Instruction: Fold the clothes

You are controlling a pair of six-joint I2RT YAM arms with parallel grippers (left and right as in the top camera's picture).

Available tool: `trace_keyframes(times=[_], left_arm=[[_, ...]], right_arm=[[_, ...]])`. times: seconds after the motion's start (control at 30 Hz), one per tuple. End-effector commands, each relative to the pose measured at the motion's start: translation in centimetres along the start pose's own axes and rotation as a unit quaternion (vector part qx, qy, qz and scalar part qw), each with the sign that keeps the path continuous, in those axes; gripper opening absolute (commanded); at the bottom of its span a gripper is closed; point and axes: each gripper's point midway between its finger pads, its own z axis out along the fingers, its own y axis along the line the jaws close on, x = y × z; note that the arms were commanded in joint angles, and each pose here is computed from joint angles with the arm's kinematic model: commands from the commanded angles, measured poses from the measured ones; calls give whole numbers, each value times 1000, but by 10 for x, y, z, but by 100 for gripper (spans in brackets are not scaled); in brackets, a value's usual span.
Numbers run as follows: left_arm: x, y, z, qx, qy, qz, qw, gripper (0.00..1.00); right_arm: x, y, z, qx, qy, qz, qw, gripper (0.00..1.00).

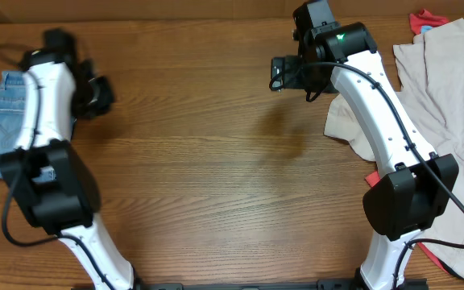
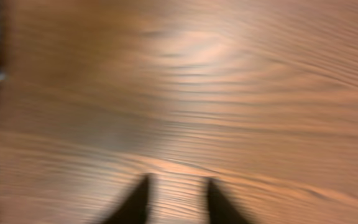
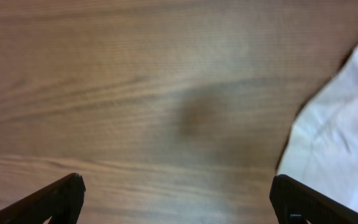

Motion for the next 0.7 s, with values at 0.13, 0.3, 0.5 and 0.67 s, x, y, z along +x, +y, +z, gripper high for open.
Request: trace_keyframes(times=[0.13, 0.3, 0.5, 0.67], left_arm=[[21, -97, -19, 43, -13, 135, 990, 100], [42, -96, -23, 34, 28, 117, 992, 100], [61, -75, -53, 32, 79, 102, 991, 100], [70, -58, -92, 5, 62, 105, 993, 100]], right_arm=[[-36, -29, -13, -12, -56, 39, 998, 100], [-22, -82, -15, 6, -11, 93, 996, 100], [0, -123, -32, 26, 26, 119, 992, 100], [14, -128, -56, 29, 34, 113, 993, 99]])
